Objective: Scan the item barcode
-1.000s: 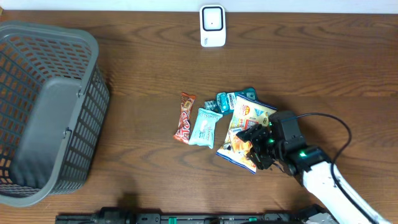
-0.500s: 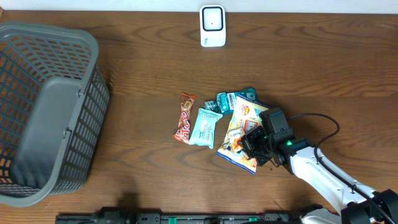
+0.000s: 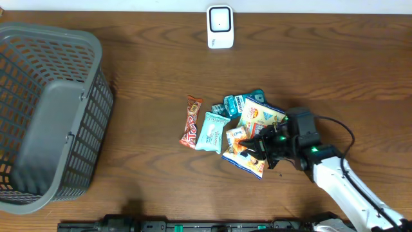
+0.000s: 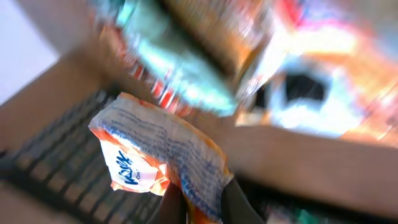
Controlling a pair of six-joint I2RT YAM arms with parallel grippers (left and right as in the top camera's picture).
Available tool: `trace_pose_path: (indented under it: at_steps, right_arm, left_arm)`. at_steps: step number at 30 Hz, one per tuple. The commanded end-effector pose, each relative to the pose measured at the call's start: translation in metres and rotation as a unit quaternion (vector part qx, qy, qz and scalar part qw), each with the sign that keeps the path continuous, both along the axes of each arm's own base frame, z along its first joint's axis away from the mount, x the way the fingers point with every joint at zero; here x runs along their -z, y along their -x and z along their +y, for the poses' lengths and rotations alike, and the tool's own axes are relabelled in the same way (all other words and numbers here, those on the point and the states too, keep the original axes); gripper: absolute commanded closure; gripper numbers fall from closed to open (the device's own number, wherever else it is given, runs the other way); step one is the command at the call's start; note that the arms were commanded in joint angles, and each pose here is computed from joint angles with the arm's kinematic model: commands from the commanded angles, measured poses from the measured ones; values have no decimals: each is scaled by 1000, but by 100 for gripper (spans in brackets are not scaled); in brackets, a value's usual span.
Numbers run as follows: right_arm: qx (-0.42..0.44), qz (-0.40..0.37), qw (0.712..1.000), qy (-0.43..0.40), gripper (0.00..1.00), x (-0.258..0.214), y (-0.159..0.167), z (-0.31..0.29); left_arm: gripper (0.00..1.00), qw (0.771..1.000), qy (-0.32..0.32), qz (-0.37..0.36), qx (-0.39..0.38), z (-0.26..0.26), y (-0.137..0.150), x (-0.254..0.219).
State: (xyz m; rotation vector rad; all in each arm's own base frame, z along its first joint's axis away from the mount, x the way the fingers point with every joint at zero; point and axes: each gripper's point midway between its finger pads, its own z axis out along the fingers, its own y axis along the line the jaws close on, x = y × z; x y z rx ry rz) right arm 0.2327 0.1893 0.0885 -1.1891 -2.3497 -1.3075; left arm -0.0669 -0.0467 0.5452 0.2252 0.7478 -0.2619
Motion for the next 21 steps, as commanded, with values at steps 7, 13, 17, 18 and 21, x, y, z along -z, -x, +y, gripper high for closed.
trace_pose_path:
  at_steps: [7, 13, 17, 18, 21]
  right_arm:
    - [-113, 51, 977, -176, 95, -55, 44, 25]
    - [-121, 38, 976, -175, 98, -55, 44, 25]
    - [-125, 35, 975, -178, 98, -56, 45, 25]
    - [-127, 35, 975, -181, 95, -57, 46, 25]
    - [-131, 36, 973, -186, 87, -59, 47, 26]
  left_arm:
    - [1, 1000, 12, 0, -9, 5, -11, 2]
    - [1, 999, 39, 13, -34, 16, -67, 14]
    - [1, 998, 38, 22, -34, 15, -103, 31]
    - [1, 998, 39, 29, -36, 16, -113, 37]
    - [1, 995, 52, 66, -53, 22, -144, 60]
